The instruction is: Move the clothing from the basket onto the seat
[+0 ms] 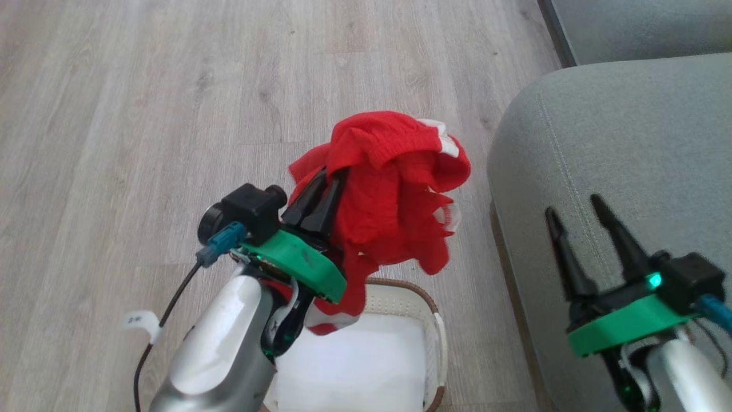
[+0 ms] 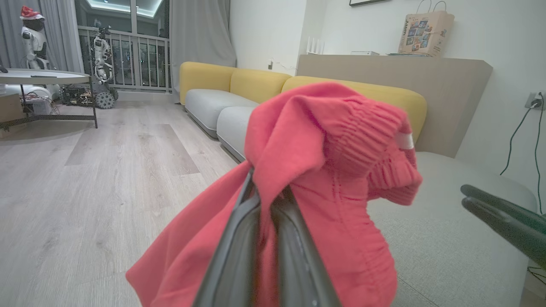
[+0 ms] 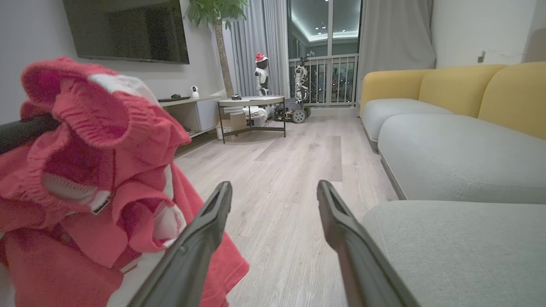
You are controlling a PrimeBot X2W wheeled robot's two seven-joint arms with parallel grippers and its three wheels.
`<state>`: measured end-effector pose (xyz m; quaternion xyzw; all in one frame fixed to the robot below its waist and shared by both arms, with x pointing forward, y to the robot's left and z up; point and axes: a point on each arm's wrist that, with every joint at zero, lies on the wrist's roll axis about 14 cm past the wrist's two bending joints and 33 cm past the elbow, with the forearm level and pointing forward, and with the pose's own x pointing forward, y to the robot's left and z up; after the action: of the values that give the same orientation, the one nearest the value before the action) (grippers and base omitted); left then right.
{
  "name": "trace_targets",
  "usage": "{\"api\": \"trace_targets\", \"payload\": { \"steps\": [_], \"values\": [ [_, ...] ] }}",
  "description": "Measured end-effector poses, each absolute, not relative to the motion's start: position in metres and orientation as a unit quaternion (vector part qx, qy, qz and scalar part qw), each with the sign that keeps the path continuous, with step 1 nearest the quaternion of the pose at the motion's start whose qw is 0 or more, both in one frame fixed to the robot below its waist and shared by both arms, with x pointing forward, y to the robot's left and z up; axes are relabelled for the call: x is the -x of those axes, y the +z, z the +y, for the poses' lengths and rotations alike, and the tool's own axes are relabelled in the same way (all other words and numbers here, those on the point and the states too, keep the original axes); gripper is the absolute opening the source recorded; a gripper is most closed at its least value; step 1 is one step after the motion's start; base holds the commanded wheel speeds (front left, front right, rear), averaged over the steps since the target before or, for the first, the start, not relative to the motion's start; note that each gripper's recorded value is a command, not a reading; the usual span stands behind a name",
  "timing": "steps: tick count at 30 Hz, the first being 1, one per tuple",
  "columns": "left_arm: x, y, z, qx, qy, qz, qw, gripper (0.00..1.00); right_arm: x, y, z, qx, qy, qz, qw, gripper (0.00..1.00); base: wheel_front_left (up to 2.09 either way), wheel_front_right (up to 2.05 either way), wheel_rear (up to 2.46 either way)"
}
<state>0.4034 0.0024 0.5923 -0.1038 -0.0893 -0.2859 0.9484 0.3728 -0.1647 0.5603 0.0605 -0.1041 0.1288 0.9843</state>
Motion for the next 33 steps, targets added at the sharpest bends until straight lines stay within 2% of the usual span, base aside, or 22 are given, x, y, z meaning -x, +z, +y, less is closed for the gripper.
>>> {"api": "trace_targets", "payload": {
  "steps": [12, 25, 33],
  "values": [
    [-0.399, 0.597, -0.011, 0.106, -0.303, -0.088, 0.943, 0.0, -0.365, 0.551, -0.122, -0.069, 0.2, -0.082, 0.974, 1.0, 0.0, 0.0, 0.0],
    [-0.388, 0.59, -0.016, 0.104, -0.317, -0.078, 0.939, 0.0, -0.391, 0.545, -0.077, -0.029, 0.295, -0.052, 0.954, 1.0, 0.0, 0.0, 0.0],
    [-0.376, 0.585, -0.015, 0.107, -0.324, -0.067, 0.938, 0.0, -0.397, 0.539, -0.034, -0.059, 0.358, -0.016, 0.932, 1.0, 0.0, 0.0, 0.0]
  ]
}}
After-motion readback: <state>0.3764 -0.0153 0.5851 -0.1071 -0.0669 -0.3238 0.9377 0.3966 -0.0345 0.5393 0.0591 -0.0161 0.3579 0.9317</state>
